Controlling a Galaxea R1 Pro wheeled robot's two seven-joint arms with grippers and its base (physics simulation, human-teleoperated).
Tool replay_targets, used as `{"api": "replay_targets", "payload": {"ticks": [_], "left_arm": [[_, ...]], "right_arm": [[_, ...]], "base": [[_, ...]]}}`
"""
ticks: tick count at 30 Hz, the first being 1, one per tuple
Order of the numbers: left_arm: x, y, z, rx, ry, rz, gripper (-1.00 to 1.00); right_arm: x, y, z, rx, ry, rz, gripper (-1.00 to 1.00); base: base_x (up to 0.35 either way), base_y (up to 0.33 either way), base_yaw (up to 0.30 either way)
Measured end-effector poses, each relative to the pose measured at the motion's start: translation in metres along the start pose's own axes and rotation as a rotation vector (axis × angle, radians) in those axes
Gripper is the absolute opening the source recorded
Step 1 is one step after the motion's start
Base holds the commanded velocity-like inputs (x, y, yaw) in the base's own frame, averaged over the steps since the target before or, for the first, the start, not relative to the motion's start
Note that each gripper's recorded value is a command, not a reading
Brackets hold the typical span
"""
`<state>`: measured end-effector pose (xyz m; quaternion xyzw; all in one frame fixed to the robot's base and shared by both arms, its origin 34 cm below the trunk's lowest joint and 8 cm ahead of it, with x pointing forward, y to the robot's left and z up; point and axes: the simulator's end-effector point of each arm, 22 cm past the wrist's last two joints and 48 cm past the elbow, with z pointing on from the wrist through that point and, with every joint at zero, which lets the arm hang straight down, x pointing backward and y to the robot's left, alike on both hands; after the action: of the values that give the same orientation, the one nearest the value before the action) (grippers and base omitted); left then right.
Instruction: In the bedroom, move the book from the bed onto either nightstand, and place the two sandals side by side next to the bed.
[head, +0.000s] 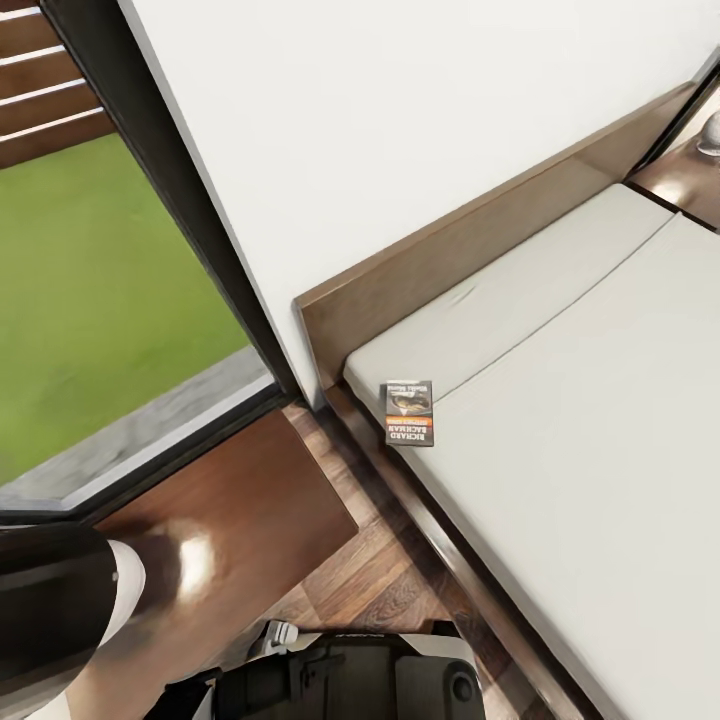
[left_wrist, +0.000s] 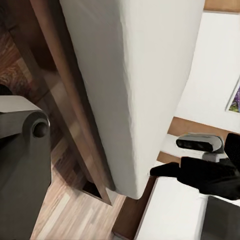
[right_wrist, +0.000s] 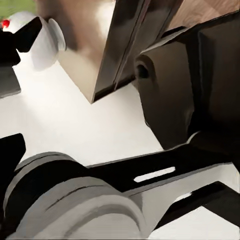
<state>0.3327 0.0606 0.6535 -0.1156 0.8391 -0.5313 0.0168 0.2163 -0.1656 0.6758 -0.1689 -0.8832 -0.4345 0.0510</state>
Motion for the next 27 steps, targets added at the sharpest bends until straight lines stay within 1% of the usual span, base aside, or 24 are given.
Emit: {"api": "replay_targets", "payload": {"ticks": [1,2,4,5,7,8,9,10,11,13,15,17,20,22,24,25,27], "left_arm": [[0.0,0.0,0.0,0.0,0.0,0.0,1.0],[0.0,0.0,0.0,0.0,0.0,0.0,1.0],[0.0,0.0,0.0,0.0,0.0,0.0,1.0],[0.0,0.0,0.0,0.0,0.0,0.0,1.0],[0.0,0.0,0.0,-0.001,0.0,0.0,1.0],[0.0,0.0,0.0,-0.001,0.0,0.0,1.0],[0.0,0.0,0.0,0.0,0.0,0.0,1.0],[0.0,0.0,0.0,0.0,0.0,0.0,1.0],[0.0,0.0,0.0,0.0,0.0,0.0,1.0],[0.0,0.0,0.0,-0.001,0.0,0.0,1.0],[0.0,0.0,0.0,-0.001,0.0,0.0,1.0],[0.0,0.0,0.0,-0.001,0.0,0.0,1.0],[0.0,0.001,-0.001,-0.001,0.0,0.0,1.0],[0.0,0.001,-0.001,-0.002,0.0,0.001,1.0],[-0.001,0.001,-0.001,-0.002,-0.001,0.001,1.0],[-0.001,0.001,-0.001,-0.003,-0.001,0.001,1.0],[-0.001,0.001,-0.002,-0.003,-0.002,0.001,1.0]], "right_arm": [[-0.007,0.002,-0.002,-0.008,-0.013,0.025,1.0],[-0.027,-0.002,-0.011,-0.007,-0.064,0.063,1.0],[-0.043,-0.007,-0.022,-0.002,-0.111,0.088,1.0],[-0.056,-0.012,-0.031,0.001,-0.15,0.106,1.0],[-0.073,-0.016,-0.049,-0.009,-0.196,0.117,1.0],[-0.076,-0.016,-0.054,-0.019,-0.201,0.116,1.0],[-0.081,-0.012,-0.06,-0.048,-0.21,0.112,1.0],[-0.083,-0.008,-0.063,-0.066,-0.213,0.109,1.0],[-0.086,-0.001,-0.068,-0.105,-0.219,0.103,1.0],[-0.088,0.006,-0.071,-0.144,-0.223,0.098,1.0],[-0.09,0.018,-0.076,-0.201,-0.228,0.09,1.0],[-0.091,0.022,-0.079,-0.223,-0.231,0.087,1.0],[-0.091,0.023,-0.08,-0.23,-0.232,0.086,1.0],[-0.089,0.02,-0.081,-0.223,-0.232,0.093,1.0],[-0.082,0.01,-0.082,-0.202,-0.231,0.121,1.0],[-0.074,0.001,-0.084,-0.182,-0.229,0.146,1.0],[-0.071,-0.003,-0.085,-0.173,-0.229,0.157,1.0]], "base": [[0.0,0.0,0.0],[0.0,0.0,0.0],[0.0,0.0,0.0],[0.0,0.0,0.0],[0.0,0.0,0.0],[0.0,0.0,0.0],[0.0,0.0,0.0],[0.0,0.0,0.0],[0.0,0.0,0.0],[0.0,0.0,0.0],[0.0,0.0,0.0],[0.0,0.0,0.0],[0.0,0.0,0.0],[0.0,0.0,0.0],[0.0,0.0,-0.011],[0.0,0.0,-0.047],[0.0,0.0,-0.123]]}}
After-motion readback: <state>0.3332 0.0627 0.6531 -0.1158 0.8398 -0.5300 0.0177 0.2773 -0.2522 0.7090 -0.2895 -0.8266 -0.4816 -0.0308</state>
